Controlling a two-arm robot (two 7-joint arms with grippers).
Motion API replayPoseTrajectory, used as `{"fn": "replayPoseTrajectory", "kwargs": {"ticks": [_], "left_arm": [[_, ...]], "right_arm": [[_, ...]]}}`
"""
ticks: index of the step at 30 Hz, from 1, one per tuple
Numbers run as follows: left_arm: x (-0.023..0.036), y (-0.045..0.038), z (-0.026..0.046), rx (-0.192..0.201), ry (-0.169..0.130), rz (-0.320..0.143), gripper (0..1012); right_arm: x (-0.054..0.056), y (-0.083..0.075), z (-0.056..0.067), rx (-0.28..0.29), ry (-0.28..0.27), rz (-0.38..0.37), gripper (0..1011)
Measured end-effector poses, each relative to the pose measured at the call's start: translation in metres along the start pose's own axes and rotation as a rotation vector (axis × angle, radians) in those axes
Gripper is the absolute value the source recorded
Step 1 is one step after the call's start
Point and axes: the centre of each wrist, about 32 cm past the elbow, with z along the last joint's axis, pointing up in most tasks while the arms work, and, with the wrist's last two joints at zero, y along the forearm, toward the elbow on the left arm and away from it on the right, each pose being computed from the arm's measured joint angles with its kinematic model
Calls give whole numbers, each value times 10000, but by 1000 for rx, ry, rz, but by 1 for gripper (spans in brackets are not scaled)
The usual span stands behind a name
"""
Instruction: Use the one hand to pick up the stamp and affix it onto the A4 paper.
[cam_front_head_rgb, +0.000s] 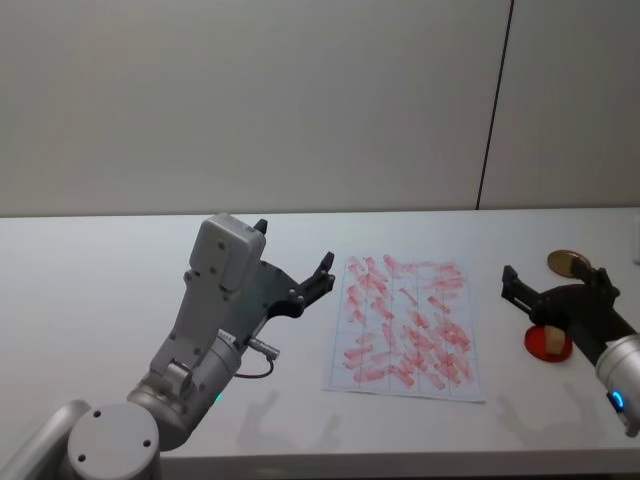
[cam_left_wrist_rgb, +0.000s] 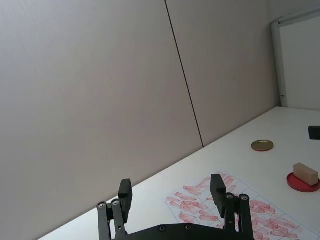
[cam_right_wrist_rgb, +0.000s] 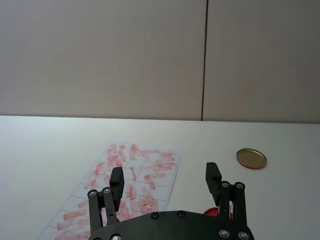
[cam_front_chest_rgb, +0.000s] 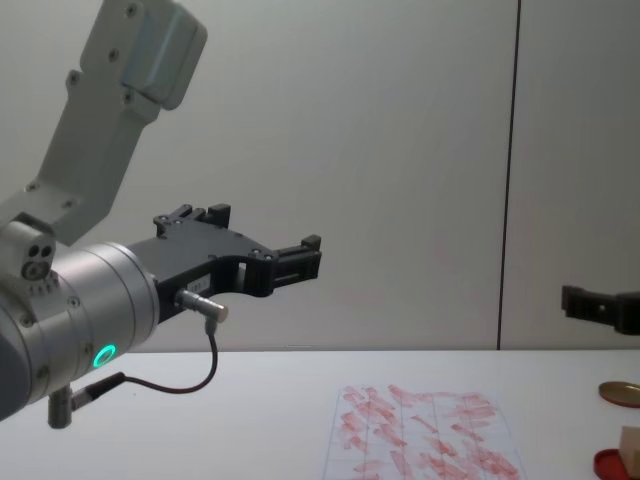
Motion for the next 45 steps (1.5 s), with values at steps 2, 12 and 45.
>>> {"fn": "replayPoseTrajectory", "kwargs": {"ticks": [2, 12, 45], "left_arm": [[0, 0, 0, 0, 0, 0, 993], [0, 0, 0, 0, 0, 0, 993], [0, 0, 0, 0, 0, 0, 993]], "right_arm": [[17, 50, 3, -20, 12, -20, 1003], [128, 246, -5, -93, 58, -111, 1003], [243, 743, -157, -304, 173, -269, 1003]]}}
